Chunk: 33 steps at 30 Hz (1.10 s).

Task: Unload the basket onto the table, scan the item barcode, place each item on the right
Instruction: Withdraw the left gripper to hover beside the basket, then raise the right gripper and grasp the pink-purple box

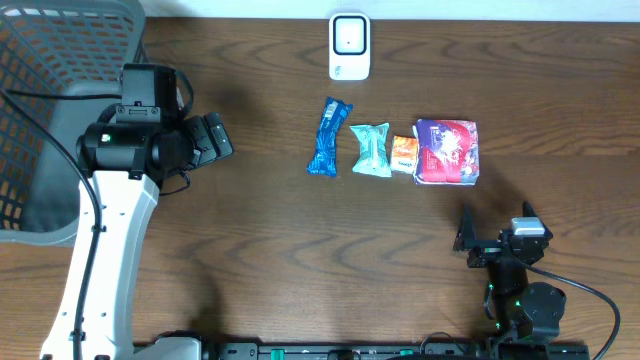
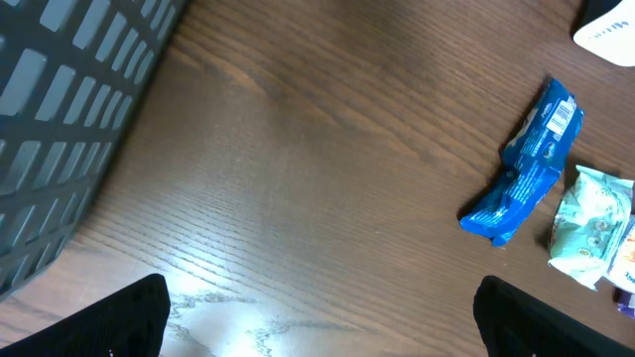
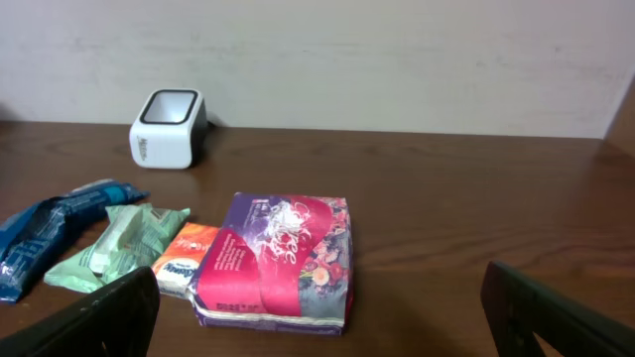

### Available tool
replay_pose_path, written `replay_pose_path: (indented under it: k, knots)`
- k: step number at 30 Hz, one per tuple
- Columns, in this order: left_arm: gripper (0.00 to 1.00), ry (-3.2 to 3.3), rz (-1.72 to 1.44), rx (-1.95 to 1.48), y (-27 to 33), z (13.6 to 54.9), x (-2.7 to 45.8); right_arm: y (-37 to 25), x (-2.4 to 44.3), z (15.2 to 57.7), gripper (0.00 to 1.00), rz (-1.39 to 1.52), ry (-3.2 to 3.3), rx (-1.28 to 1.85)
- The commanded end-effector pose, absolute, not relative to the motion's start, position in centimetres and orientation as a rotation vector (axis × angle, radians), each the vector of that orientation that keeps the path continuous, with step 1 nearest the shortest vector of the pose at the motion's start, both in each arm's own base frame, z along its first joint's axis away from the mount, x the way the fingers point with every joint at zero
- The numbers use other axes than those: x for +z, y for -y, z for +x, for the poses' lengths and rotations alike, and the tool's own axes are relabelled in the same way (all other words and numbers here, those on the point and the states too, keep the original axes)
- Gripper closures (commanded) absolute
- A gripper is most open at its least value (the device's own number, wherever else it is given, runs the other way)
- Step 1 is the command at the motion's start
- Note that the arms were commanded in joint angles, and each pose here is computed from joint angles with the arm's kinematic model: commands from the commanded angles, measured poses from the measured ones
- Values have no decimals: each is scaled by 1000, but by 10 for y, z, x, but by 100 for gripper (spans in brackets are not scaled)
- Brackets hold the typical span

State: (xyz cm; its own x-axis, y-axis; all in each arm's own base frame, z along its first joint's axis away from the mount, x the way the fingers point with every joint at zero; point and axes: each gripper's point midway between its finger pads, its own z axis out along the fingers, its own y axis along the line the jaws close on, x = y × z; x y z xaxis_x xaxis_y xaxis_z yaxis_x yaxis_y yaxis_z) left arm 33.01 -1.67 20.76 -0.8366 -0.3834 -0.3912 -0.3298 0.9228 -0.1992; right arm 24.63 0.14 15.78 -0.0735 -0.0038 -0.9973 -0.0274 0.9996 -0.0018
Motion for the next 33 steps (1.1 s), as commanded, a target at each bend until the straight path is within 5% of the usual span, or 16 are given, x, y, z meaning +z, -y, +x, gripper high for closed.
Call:
replay_pose_path:
  k: [1,10,18,33]
  knots:
    - [2,-2647,-531,-155,14,331,208,0,157,246,1,-10,-1644,27]
    - [2,-2647,-531,-155,14,331,208,-8,160,246,1,-36,-1631,69]
    - [2,-2647,-531,-155,14,331,208,-105,181,208,1,-137,-1623,945]
    - [2,-2647,-531,-155,14,331,208,-79,298,193,1,-160,-1135,745]
